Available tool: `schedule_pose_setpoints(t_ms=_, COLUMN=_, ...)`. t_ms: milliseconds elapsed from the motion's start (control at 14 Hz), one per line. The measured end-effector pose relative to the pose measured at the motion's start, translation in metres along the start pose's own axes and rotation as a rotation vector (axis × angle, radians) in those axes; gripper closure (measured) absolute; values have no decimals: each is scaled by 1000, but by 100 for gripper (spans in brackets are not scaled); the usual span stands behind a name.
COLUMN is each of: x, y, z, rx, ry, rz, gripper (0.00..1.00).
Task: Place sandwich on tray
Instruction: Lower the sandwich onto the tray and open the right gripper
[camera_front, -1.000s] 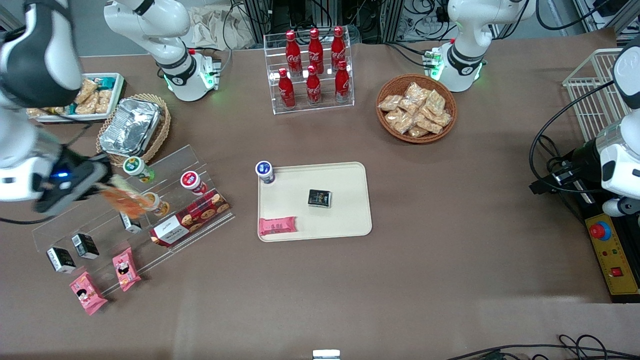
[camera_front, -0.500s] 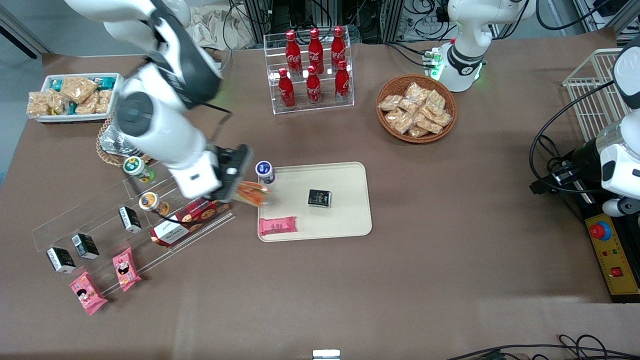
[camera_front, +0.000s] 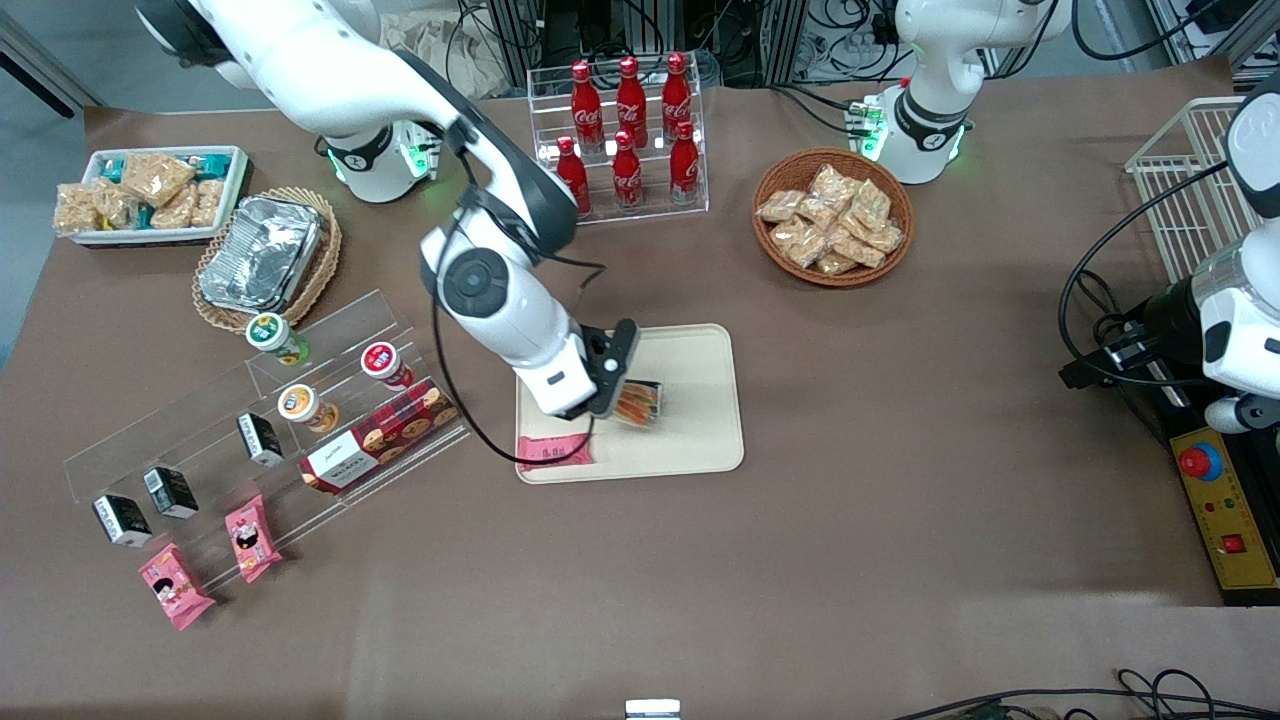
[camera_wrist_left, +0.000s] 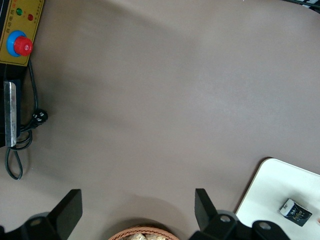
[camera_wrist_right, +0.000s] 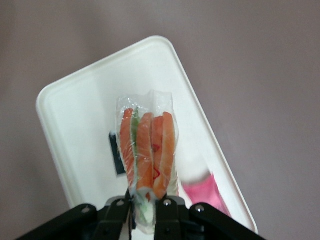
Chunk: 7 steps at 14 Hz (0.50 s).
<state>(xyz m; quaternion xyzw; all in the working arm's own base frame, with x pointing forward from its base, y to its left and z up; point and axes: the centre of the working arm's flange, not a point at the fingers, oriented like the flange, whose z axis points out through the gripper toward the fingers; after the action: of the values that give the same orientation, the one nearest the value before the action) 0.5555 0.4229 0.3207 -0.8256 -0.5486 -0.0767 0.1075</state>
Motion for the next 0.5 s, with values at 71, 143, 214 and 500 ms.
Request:
schedule_pose_setpoints(t_ms=71, x=3, y=0, z=14, rx=-4, ry=16, rz=3, gripper=83)
schedule_pose_setpoints(t_ms=143, x=7, y=1, z=22, rx=-7, ry=29, rz=3, gripper=83)
schedule_pose_setpoints(t_ms=214, x=11, y=2, z=28, rx=-16, ry=44, rz=-1, gripper=83)
schedule_pose_setpoints(t_ms=500, x=18, y=8, z=37, rx=-49, ry=70, rz=-21, gripper=82)
